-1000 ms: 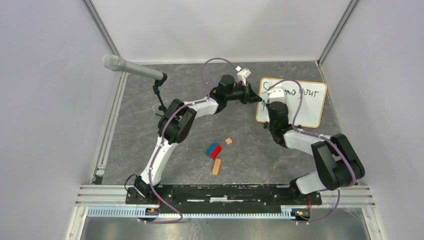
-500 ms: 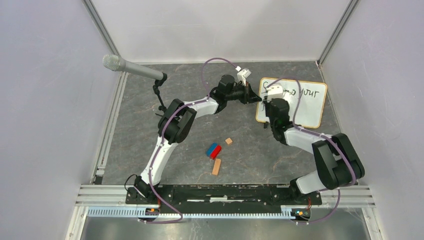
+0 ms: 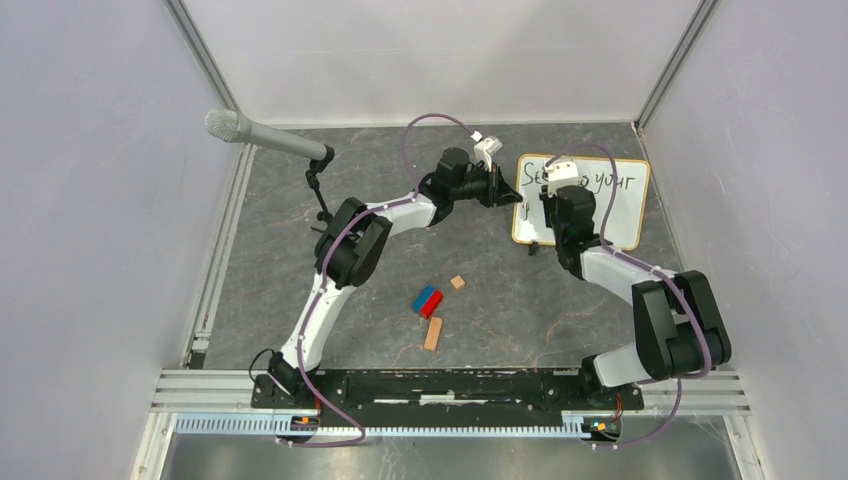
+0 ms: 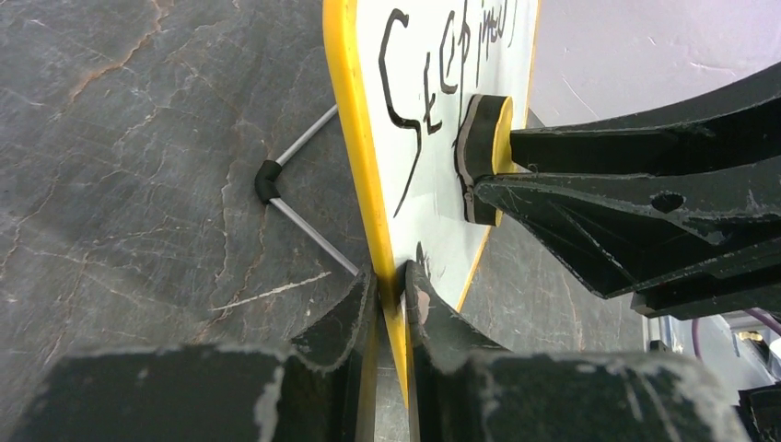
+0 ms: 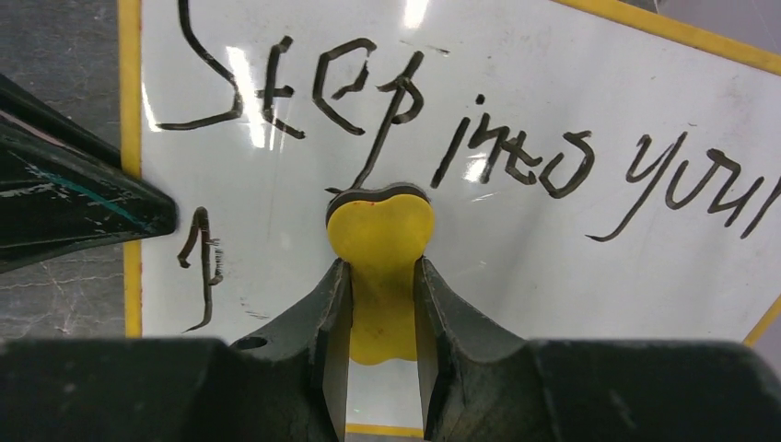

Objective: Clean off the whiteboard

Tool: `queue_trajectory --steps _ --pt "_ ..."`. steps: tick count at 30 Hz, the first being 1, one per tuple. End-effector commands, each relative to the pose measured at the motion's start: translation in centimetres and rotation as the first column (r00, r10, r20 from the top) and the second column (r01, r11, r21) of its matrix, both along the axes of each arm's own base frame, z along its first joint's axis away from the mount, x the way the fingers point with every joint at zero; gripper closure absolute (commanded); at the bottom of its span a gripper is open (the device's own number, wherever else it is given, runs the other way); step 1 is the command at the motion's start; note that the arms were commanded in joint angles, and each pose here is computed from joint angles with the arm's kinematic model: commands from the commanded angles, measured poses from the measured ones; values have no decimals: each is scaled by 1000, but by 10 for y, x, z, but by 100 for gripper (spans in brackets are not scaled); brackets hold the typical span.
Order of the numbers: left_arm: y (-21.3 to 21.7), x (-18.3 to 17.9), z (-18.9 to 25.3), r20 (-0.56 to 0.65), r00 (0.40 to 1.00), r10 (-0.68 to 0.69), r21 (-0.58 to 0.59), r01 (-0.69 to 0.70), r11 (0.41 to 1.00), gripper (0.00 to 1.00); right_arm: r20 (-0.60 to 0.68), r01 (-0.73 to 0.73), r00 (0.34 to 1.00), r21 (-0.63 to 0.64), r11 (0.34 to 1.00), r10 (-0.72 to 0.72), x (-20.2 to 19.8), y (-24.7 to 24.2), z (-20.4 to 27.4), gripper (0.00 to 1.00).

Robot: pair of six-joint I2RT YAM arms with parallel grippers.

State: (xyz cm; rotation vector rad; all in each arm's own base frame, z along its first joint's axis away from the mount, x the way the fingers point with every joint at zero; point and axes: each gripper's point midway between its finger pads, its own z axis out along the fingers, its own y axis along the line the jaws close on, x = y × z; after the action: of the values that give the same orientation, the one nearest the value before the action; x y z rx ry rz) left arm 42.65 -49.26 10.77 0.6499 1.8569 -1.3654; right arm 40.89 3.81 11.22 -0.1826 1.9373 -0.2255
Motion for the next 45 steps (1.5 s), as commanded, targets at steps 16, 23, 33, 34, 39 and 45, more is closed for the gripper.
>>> queue_trajectory --steps 16,23,33,34,39,45 --pt "-5 -12 53 31 999 -33 -99 36 994 67 -6 -71 997 93 993 72 -31 33 -11 94" --pt "-1 4 68 -53 999 9 -178 -19 984 39 130 38 990 148 988 -58 -40 5 22 93" --pt "2 21 58 -119 993 -20 -242 -10 970 54 113 -20 994 128 992 5 -12 17 27 93" --pt "1 21 55 -117 993 -21 -241 -8 970 55 112 -27 994 130 991 13 -10 19 27 93" --pt "-1 21 49 -107 993 -42 -234 15 972 60 119 -45 992 137 989 29 -4 23 32 93" --pt "-10 18 44 -107 992 -68 -229 42 972 69 123 -82 990 117 990 68 9 31 40 93"
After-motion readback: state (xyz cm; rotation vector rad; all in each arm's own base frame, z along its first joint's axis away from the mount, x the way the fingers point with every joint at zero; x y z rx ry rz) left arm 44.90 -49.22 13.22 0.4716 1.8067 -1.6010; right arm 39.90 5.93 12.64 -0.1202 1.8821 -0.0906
